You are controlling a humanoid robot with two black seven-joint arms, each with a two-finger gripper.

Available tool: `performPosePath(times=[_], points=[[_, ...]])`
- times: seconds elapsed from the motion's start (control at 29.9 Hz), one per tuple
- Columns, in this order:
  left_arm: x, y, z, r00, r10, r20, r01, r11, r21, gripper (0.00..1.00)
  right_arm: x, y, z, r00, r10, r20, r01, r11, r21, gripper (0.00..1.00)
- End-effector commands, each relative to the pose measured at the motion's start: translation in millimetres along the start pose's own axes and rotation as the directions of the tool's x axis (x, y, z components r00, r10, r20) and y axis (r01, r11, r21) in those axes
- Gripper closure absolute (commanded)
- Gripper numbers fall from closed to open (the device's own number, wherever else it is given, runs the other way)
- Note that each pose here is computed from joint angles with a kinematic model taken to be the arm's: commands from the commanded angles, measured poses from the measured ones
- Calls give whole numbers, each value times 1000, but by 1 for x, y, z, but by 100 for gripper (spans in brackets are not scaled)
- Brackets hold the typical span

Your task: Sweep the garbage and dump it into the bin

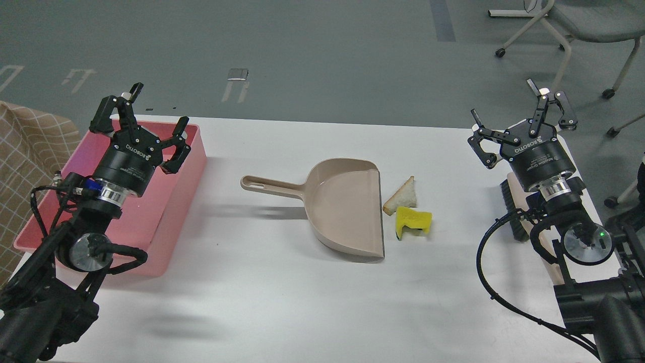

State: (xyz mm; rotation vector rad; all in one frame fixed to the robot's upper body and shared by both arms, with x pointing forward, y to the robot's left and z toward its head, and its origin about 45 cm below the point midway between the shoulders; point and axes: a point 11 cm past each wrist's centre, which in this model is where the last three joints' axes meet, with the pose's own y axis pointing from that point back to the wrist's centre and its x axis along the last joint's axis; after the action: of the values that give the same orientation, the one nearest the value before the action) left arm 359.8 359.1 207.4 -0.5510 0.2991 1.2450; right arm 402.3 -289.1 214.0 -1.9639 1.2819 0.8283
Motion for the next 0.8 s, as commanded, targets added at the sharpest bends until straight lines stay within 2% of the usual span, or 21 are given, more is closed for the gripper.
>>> performPosePath(times=[0.0,0.77], points=[[0,1,0,1000,1,0,-1,1000,1,2,0,0,0,1000,-1,0,1,1000,0,0],[0,0,0,1000,0,0,0,1000,-2,2,0,0,0,1000,1,0,-1,1000,0,0]])
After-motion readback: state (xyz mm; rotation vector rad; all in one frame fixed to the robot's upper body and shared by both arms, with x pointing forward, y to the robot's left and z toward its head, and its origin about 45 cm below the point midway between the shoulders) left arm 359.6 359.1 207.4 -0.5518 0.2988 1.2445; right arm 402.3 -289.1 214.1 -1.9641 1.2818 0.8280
